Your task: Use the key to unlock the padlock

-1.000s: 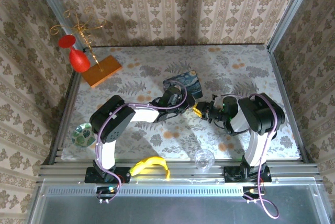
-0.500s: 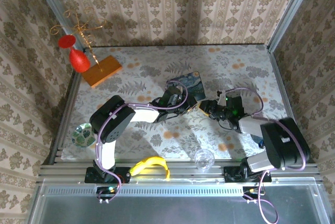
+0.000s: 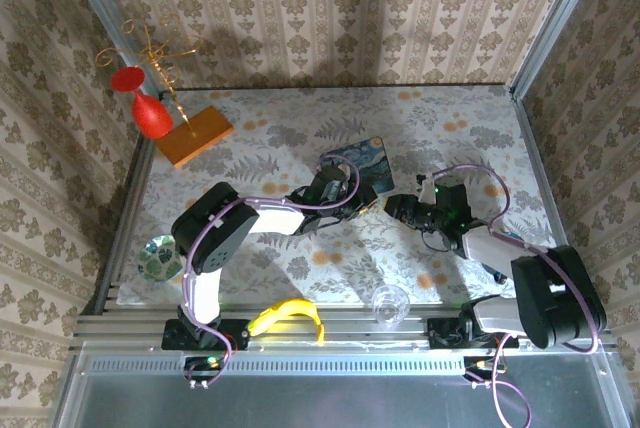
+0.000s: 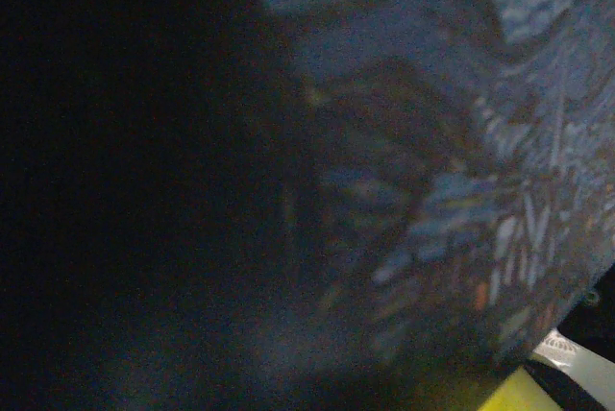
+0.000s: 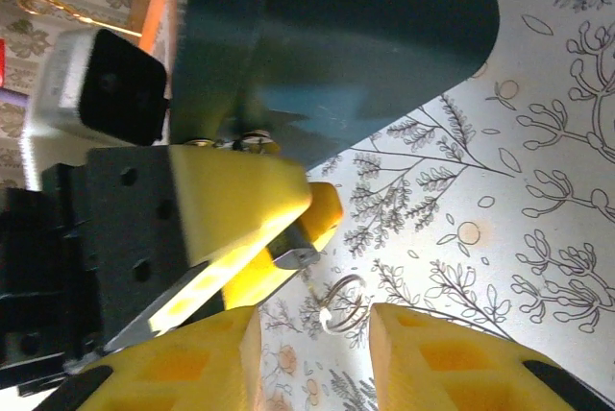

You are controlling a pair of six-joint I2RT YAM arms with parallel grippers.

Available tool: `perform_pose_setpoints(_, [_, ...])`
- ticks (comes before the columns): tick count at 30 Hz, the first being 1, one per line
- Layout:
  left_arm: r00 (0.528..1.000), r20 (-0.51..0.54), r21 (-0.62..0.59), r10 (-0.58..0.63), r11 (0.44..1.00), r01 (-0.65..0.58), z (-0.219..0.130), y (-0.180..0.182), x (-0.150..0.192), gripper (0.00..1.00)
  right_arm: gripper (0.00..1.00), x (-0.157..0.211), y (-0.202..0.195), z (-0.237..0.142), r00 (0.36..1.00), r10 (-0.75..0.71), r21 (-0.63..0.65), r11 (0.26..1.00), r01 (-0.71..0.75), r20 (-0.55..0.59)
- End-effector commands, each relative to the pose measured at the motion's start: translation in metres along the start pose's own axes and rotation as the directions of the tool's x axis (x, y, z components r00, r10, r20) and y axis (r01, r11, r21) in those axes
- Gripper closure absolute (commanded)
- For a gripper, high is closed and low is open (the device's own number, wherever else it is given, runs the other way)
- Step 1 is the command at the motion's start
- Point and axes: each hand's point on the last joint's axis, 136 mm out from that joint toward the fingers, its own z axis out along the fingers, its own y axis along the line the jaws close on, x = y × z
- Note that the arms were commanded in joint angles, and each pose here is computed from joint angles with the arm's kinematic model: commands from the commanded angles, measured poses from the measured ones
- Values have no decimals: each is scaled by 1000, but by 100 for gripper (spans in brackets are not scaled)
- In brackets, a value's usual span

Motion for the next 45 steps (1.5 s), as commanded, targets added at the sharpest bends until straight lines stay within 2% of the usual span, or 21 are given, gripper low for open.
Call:
perform_pose_setpoints(1, [995, -85, -20, -42, 999, 41, -2, 6, 21, 100, 67, -3, 9, 9, 999, -41, -48, 998, 40, -9])
perform_pose_setpoints(20, [995, -92, -7, -36, 999, 36, -1, 2, 23, 100, 78, 0, 14, 31, 998, -54, -89, 995, 50, -44])
perform_pose_setpoints(24, [995, -94, -3, -35, 999, 35, -1, 1, 23, 100, 84, 2, 12, 35, 998, -44, -94, 995, 39, -47])
perform_pose_setpoints(32, [995, -91, 5, -29, 1000, 30, -2, -3, 23, 100, 84, 5, 9, 41, 998, -33, -101, 995, 27, -56])
perform_pose_setpoints(37, [996, -90, 8, -26, 1000, 27, -3, -5, 23, 100, 100, 5, 8, 40, 998, -31, -96, 995, 26, -46])
perform_pose_setpoints(39, [996, -92, 14, -20, 1000, 22, -3, -6, 23, 94, 100, 3, 8, 40, 999, -26, -95, 995, 23, -36])
perform_pose_setpoints(45, [996, -84, 29, 0, 1000, 3, -6, -11, 22, 64, 100, -4, 15, 42, 1000, 8, -136, 991, -9, -5])
